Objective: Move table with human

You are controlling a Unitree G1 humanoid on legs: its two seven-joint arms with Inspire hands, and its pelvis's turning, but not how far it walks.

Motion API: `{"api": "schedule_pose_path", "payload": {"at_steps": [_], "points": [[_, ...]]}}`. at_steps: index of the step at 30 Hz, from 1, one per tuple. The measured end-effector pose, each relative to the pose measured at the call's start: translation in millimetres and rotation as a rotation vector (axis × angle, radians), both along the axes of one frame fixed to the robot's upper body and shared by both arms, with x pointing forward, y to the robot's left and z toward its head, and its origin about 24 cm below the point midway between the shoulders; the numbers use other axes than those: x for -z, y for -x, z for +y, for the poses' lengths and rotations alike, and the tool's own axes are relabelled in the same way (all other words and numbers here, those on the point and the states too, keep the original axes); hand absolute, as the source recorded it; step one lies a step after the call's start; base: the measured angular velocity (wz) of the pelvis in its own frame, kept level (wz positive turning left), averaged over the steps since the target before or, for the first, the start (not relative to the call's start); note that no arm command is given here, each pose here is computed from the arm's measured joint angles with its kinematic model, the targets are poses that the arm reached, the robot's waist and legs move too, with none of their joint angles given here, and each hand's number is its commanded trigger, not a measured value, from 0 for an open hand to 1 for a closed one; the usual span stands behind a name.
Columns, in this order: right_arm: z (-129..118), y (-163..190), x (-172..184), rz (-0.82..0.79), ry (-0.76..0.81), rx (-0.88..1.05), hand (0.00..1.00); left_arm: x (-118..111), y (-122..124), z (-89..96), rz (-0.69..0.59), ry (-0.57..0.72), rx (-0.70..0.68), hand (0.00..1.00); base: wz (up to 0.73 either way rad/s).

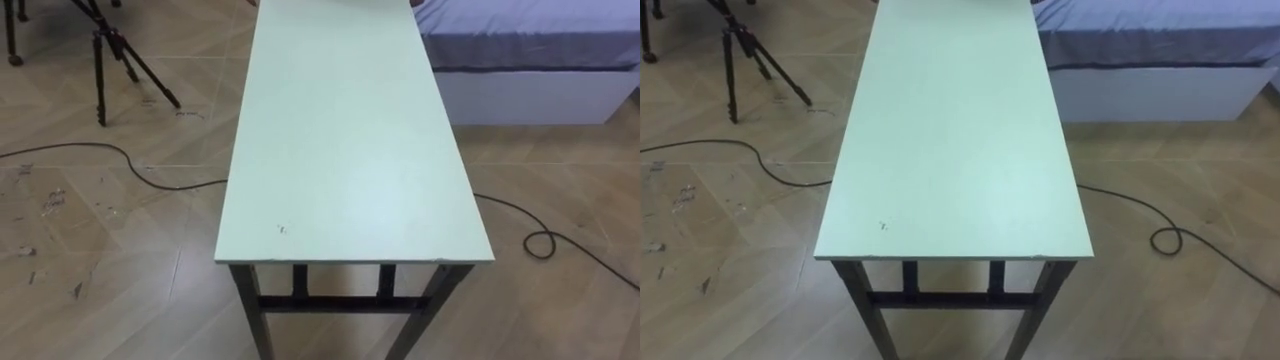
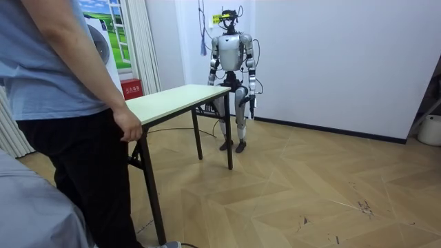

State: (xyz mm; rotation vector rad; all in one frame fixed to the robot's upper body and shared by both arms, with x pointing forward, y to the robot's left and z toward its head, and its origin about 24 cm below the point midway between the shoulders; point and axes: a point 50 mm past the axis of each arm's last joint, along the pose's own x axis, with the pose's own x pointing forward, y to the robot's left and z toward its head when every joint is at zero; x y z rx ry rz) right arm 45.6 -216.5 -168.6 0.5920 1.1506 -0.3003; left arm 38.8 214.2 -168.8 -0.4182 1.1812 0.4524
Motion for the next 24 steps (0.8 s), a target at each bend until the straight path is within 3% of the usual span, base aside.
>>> {"api": "schedule_pose_path", "payload": {"at_steps": [10,16,19,24], "points": [[10,-25,-20,-0.268,-0.118,0.068,0.00,-12,-29,-24.1,-0.205,0.167,0.024,0.00,0.01],[37,-35,-38,-0.399,-0.273,0.049,0.00,-29,-43,-39.3,-0.339,0.328,-0.043,0.00,0.01],[60,-51,-55,-0.514,-0.377,-0.039,0.00,-43,-58,-65.3,-0.432,0.450,0.017,0.00,0.00],[77,-67,-79,-0.648,-0.488,-0.089,0.00,-66,-72,-86.3,-0.557,0.567,0.091,0.00,0.00]]}}
